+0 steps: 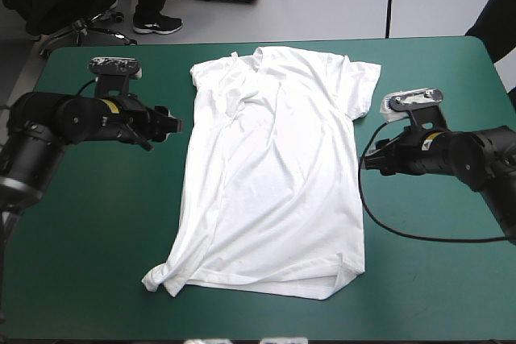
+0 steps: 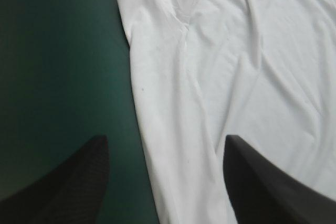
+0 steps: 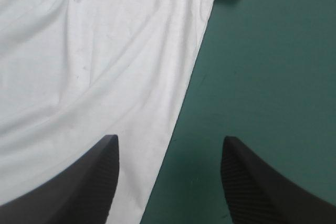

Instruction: Fold the cloth

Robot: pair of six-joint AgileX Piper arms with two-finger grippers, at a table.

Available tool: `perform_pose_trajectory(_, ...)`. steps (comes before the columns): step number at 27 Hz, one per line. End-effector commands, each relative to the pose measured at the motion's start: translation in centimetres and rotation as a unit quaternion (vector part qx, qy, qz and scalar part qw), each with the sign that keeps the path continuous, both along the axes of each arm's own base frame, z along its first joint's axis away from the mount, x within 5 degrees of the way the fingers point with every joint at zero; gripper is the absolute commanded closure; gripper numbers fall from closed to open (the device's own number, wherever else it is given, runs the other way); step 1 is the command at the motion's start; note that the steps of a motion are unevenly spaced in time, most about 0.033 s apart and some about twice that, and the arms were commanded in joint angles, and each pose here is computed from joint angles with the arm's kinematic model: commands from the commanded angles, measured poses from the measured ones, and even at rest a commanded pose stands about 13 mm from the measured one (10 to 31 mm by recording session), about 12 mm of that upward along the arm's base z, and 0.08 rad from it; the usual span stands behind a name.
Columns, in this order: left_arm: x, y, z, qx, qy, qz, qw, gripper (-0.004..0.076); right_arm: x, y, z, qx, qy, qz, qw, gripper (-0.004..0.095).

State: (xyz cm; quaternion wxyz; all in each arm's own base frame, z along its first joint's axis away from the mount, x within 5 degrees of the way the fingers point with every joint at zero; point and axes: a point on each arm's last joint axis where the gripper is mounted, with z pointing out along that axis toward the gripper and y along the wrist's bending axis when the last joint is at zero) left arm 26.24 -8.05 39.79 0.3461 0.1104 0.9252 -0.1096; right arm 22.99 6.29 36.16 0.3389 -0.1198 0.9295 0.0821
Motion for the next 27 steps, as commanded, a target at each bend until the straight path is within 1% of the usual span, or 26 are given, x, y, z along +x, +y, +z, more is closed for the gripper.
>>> perform_pose_trajectory(1,2.8,-0.6,0.1,-0.007,-0.045,0.009,0.999,0.0262,2.3,0.4,1.2,0.012,-0.047,-0.008,0.999,0.0354)
perform_pose_trajectory(6,6.6,-1.5,-4.3,0.017,0.003,0.003,1.0,0.0262,5.2,1.1,0.3,0.012,-0.041,-0.01,0.999,0.0354)
perform_pose_trajectory(10,9.5,-2.2,-7.5,0.032,0.028,-0.007,0.999,0.0258,7.0,1.5,-1.0,0.005,-0.023,-0.007,1.0,0.0354)
perform_pose_trajectory(17,14.1,-3.2,-10.2,0.057,0.049,-0.01,0.997,0.0255,8.7,1.9,-1.9,0.002,-0.024,-0.008,1.0,0.0354)
perform_pose_trajectory(22,16.6,-3.6,-13.2,0.079,0.095,0.0,0.992,0.0255,9.0,2.0,-2.3,-0.009,-0.022,0.004,1.0,0.0354)
perform_pose_trajectory(25,16.9,-3.6,-14.3,0.088,0.11,-0.002,0.99,0.0255,9.1,2.0,-2.5,-0.013,-0.02,0.008,1.0,0.0354)
perform_pose_trajectory(27,16.8,-3.5,-14.5,0.094,0.119,-0.003,0.988,0.0282,9.3,2.0,-2.9,-0.014,-0.014,0.008,1.0,0.0354)
